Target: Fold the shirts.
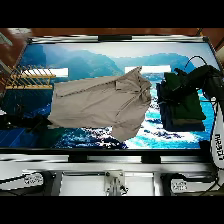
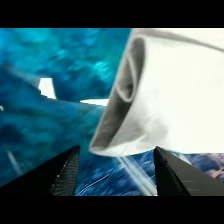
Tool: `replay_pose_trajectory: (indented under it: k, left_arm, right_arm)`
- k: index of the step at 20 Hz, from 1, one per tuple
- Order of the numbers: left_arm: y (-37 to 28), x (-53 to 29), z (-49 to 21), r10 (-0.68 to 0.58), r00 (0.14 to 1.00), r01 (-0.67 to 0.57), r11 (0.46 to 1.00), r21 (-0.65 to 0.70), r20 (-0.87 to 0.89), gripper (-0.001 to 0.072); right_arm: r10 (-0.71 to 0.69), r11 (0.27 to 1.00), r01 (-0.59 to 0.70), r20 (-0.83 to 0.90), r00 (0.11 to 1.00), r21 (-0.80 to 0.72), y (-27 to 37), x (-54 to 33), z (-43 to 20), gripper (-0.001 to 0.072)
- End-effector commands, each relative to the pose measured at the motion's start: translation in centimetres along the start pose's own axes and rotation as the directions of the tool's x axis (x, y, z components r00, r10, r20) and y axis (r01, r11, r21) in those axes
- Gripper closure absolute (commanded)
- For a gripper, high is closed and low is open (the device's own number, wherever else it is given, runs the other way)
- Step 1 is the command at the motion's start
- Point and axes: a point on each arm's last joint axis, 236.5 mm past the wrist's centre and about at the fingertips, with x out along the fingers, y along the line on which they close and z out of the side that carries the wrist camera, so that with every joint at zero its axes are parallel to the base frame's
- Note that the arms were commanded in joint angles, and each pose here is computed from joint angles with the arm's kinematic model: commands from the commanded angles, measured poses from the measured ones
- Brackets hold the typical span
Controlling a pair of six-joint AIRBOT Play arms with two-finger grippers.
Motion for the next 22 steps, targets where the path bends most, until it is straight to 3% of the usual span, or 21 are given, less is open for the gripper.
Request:
replay_pose_trajectory:
  k: [1, 4, 5, 6, 9, 13, 17, 19, 22]
  left_arm:
    - [0.3, 1.0, 0.1, 0.001, 1.0, -0.001, 1.0, 0.003, -0.006, 0.0159]
    - [-0.5, 2.7, -0.6, -0.008, 0.998, 0.009, 1.0, 0.022, -0.055, 0.0179]
    - [-0.8, 3.1, -0.7, -0.005, 0.998, 0.007, 0.999, 0.033, -0.064, 0.0285]
    - [-1.1, 3.4, -0.8, -0.004, 0.997, 0.007, 0.999, 0.044, -0.073, 0.0445]
    - [-1.6, 3.6, -1.0, -0.005, 0.996, 0.01, 0.998, 0.061, -0.086, 0.0656]
    - [-1.9, 3.4, -1.6, -0.014, 0.994, 0.022, 0.997, 0.071, -0.105, 0.0672]
    - [-2.5, 2.6, -1.7, -0.02, 0.995, 0.033, 0.991, 0.131, -0.1, 0.0672]
    - [-2.6, 2.3, -1.5, -0.019, 0.996, 0.031, 0.99, 0.136, -0.088, 0.0672]
    - [-2.7, 2.0, -1.8, -0.024, 0.995, 0.037, 0.99, 0.134, -0.097, 0.0672]
  right_arm:
    - [-0.001, 1.0, 0.001, 0.003, 1.0, 0.0, 0.0, 0.0, 0.1, 0.0219]
    - [-0.001, 1.0, 0.001, 0.003, 1.0, 0.005, 0.0, 0.0, 0.1, 0.0219]
    - [-0.001, 1.0, 0.001, 0.003, 1.0, 0.008, 0.0, 0.0, 0.1, 0.0219]
    - [-0.001, 1.0, 0.001, 0.003, 1.0, 0.013, 0.0, 0.0, 0.0, 0.0219]
    - [-0.017, 1.0, 0.017, -0.008, 1.0, 0.021, -0.4, 0.0, -0.2, 0.0219]
    - [-0.001, 0.999, 0.009, -0.158, 0.987, 0.047, -1.2, 2.3, -4.4, 0.021]
    - [0.183, 0.977, -0.151, -0.231, 0.956, 0.15, 1.6, 7.2, -8.4, 0.0209]
    - [0.182, 0.975, -0.147, -0.226, 0.957, 0.166, 1.6, 9.6, -9.5, 0.0087]
    - [0.201, 0.972, -0.166, -0.224, 0.954, 0.164, 2.7, 11.0, -10.3, 0.0087]
